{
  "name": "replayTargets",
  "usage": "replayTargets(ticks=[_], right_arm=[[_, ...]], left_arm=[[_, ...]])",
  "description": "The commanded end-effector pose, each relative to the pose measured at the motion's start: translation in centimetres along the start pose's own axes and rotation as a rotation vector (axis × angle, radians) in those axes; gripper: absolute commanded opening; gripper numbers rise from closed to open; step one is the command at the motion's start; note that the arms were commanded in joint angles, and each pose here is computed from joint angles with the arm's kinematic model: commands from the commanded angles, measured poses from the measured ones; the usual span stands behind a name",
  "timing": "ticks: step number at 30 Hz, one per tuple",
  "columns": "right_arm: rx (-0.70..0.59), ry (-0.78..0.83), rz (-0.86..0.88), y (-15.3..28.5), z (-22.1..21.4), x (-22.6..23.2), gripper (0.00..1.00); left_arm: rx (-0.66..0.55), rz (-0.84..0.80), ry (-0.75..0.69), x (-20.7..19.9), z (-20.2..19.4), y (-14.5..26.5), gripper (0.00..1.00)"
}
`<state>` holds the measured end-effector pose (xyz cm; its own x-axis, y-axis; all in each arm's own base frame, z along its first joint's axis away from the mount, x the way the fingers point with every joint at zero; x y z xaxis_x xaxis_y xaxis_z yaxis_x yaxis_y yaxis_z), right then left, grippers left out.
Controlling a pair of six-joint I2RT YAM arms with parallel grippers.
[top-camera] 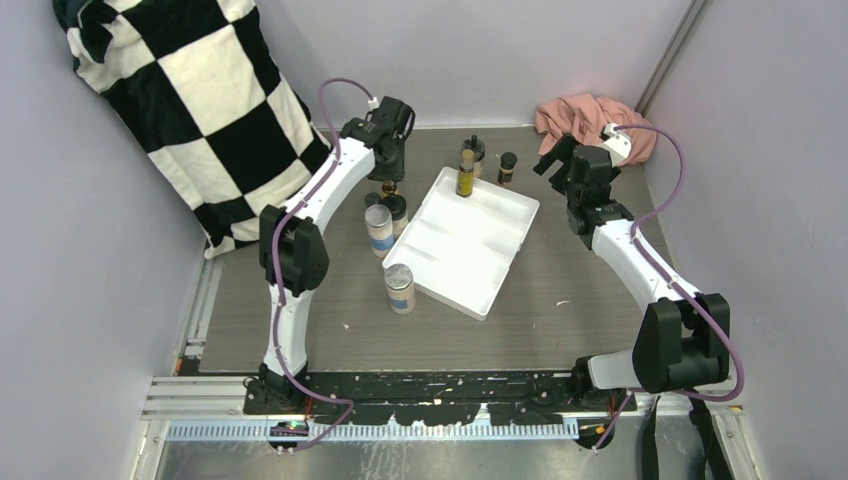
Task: Organize the condiment bottles
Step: Pick up the bottle from the center of the board.
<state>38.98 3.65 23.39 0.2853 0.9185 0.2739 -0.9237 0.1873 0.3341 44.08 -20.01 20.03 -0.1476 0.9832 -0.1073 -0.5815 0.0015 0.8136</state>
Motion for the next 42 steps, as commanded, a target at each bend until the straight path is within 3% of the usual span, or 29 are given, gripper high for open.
replayTargets(ticks=[1,12,16,20,25,42], right_arm=[[-0.054,-0.018,0.022,0.3,1.3,0.6,0.99],[-0.054,-0.019,0.023,0.5,1.3,0.5,0.99],[-0.055,-0.017,0.022,0.5,1.3,0.6,0.99],[-0.054,-0.017,0.022,0.5,1.3,0.5,0.99],[-0.057,-0.020,0.024,0.6,1.4,0.5,0.99],[-0.086,-0.019,-0.012,0.8,2.7,0.3,0.99]], left_arm=[[-0.081,-0.035,0.011,-0.5,1.9,1.3,0.38],[-0.078,-0.032,0.007,-0.4,1.6,0.9,0.40],[-0.075,-0.033,0.006,-0.4,1.4,0.7,0.23],[-0.069,-0.031,0.003,-0.4,1.3,0.4,0.17],[-0.068,-0.030,0.005,-0.4,1.2,0.4,0.01],[-0.178,-0.067,0.010,-0.4,3.7,4.8,0.00]])
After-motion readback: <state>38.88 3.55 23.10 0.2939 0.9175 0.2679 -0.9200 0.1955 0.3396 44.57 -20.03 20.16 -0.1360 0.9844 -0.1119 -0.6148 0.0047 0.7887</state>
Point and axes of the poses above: each gripper's point midway between its finger pads, its own y axis back along the fingers, its own x axis along the line the jaws close on, z = x × y, the point moved 5 cm from there along y, back along the fingers, and after that the axes turned 11 degrees about y, right-handed, at the moved point
